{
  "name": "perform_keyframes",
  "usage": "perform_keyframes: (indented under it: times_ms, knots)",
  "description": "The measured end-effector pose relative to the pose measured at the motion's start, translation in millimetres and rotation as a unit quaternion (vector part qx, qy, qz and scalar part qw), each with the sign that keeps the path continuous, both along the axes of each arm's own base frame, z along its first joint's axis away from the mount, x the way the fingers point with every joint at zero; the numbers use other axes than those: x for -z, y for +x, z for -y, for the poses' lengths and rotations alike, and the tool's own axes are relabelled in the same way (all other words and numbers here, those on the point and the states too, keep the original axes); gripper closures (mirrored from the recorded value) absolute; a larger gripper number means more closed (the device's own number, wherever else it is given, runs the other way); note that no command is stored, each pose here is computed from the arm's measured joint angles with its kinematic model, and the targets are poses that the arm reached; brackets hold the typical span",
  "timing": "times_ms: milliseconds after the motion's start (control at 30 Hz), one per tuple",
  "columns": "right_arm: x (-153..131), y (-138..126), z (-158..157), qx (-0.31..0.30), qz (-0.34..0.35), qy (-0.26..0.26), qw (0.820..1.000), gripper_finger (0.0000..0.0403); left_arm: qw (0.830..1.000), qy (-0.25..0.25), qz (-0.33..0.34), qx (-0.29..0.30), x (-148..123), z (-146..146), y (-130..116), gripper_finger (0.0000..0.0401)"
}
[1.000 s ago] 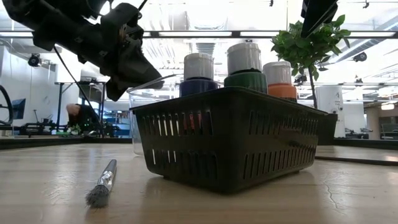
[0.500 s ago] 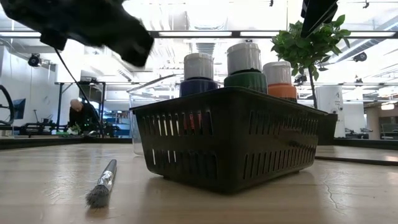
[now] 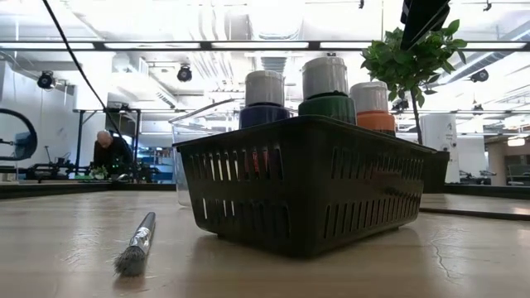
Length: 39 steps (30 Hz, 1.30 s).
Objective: Pick & Place Paint Supplies
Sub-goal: Put the blush brush into the transparent bin
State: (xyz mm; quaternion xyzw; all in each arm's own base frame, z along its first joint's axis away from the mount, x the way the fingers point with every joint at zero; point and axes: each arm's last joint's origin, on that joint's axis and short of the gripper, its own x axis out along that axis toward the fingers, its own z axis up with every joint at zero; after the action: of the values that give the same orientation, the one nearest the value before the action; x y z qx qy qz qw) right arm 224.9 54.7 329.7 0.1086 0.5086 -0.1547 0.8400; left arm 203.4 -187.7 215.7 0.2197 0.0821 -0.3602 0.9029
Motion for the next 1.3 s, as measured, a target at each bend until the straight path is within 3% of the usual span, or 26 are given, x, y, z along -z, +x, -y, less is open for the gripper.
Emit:
perform_keyframes:
  times_ms: [200, 500, 667, 833, 1300]
  knots:
    - [0, 0, 0, 0.002, 0.0, 0.001, 1.0, 0.0296, 0.988, 0.121, -0.03, -0.096, 6, 25, 17, 0.0327]
    - [0, 0, 0, -0.003, 0.0, -0.001, 1.0, 0.0296, 0.948, 0.265, -0.139, -0.108, 43, 60, 73, 0.0327]
    - [0, 0, 0, -0.01, -0.001, -0.004, 1.0, 0.0296, 0.95, 0.247, -0.181, -0.064, 50, 68, 95, 0.0327]
    - [0, 0, 0, -0.01, -0.001, -0.004, 1.0, 0.0296, 0.946, 0.24, -0.211, -0.056, 61, 51, 107, 0.0327]
    - [0, 0, 0, -0.01, -0.001, -0.003, 1.0, 0.0296, 0.96, 0.205, -0.188, -0.039, 83, 38, 121, 0.0326]
